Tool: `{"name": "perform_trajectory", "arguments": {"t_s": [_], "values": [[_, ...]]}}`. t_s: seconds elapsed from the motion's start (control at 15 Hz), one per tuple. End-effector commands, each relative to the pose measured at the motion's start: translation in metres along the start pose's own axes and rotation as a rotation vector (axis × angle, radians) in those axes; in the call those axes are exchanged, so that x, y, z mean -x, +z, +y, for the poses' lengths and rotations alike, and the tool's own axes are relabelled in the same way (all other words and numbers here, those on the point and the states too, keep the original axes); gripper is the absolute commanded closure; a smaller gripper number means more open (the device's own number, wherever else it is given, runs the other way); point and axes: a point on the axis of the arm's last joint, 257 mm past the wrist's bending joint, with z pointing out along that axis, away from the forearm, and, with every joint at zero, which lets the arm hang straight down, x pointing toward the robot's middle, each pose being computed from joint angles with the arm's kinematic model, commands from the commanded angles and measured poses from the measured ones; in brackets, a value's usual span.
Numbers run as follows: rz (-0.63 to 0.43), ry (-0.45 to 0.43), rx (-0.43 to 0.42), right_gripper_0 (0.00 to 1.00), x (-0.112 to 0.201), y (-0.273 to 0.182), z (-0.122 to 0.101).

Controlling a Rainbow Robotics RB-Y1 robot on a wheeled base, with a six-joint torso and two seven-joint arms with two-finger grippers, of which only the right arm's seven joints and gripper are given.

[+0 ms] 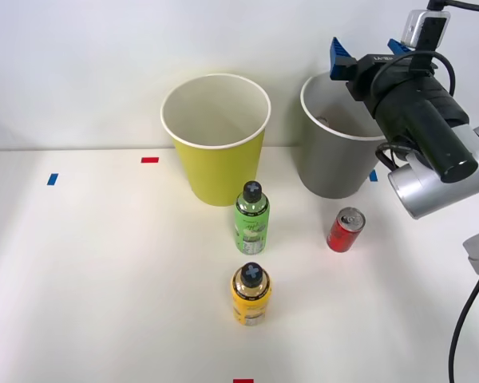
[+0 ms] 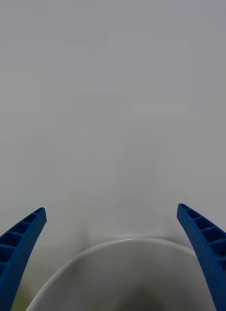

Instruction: Put cans in the gray bin, plastic bottles in the light green bin

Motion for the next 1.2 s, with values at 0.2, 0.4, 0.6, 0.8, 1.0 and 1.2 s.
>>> {"name": "perform_trajectory", "arguments": {"t_s": [0.2, 0.4, 0.6, 0.8, 1.0, 1.2], "values": [[-0.081, -0.035, 0.060, 0.00, -0.001, -0.019, -0.005], [-0.165, -0.056, 0.116, 0.00, -0.004, -0.052, -0.019], [-0.165, -0.072, 0.076, 0.00, -0.009, -0.090, -0.041], [-0.115, -0.055, 0.023, 0.00, -0.033, -0.124, -0.062], [-0.081, -0.010, -0.063, 0.00, -0.054, -0.154, -0.087], [-0.041, -0.013, -0.179, 0.00, -0.081, -0.182, -0.116]]}}
